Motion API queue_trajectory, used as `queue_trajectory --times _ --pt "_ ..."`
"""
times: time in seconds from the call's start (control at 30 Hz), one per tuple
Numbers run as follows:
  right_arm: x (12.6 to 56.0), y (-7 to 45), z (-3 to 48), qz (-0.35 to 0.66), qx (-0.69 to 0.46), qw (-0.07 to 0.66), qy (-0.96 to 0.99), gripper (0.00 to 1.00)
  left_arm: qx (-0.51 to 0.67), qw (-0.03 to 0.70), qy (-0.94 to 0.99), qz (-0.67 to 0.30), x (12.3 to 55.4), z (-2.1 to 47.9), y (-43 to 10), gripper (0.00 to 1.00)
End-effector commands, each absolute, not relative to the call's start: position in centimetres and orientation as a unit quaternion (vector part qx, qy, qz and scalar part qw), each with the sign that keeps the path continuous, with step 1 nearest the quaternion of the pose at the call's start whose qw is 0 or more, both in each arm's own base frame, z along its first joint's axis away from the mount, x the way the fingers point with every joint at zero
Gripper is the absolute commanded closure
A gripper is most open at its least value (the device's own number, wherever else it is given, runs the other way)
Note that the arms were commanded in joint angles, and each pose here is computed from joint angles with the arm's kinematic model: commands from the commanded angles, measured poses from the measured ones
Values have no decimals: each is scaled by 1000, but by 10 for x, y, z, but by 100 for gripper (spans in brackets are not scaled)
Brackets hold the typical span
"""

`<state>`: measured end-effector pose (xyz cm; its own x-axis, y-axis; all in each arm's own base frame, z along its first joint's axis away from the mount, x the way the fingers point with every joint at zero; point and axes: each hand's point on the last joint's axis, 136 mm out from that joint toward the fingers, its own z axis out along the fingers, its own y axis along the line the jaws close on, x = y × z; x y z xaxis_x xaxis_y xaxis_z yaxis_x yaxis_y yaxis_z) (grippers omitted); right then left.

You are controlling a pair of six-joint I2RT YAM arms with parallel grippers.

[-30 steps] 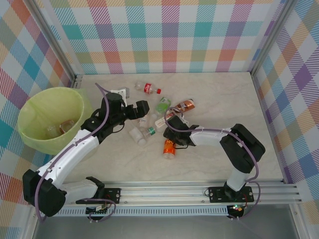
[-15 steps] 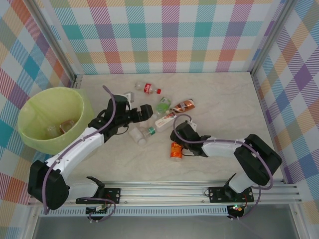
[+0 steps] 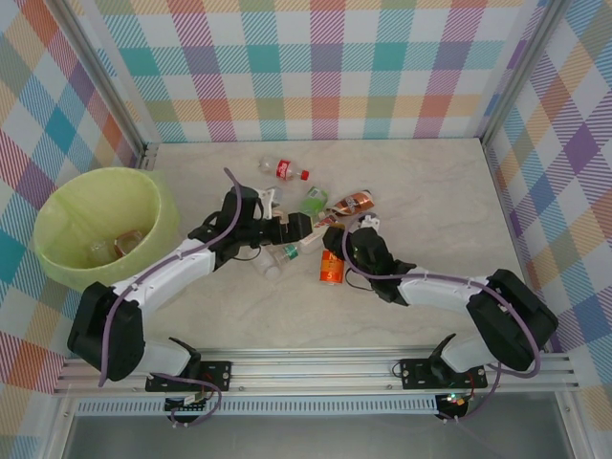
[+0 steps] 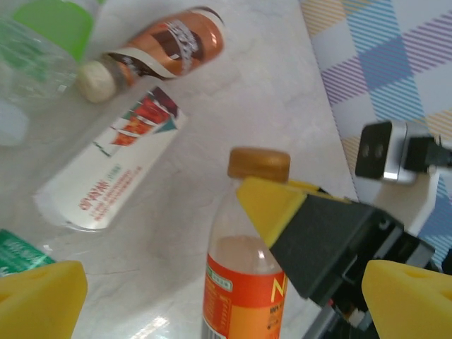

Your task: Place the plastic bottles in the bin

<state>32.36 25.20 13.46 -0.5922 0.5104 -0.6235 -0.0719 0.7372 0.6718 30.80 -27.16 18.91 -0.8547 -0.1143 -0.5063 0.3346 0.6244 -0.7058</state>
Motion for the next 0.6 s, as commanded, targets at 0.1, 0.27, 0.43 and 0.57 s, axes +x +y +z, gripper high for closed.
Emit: queue_trajectory --times 0.1,0.27,0.43,0.57 --pt "337 253 188 401 145 473 771 74 174 250 821 -483 281 191 -311 0" --pt "337 247 218 459 167 479 729 74 210 272 814 -468 274 183 -326 0" --pt "333 257 243 503 150 471 709 74 230 281 811 -458 272 179 -340 1" --pt "330 263 247 526 149 457 702 74 237 287 796 -478 272 184 -347 12"
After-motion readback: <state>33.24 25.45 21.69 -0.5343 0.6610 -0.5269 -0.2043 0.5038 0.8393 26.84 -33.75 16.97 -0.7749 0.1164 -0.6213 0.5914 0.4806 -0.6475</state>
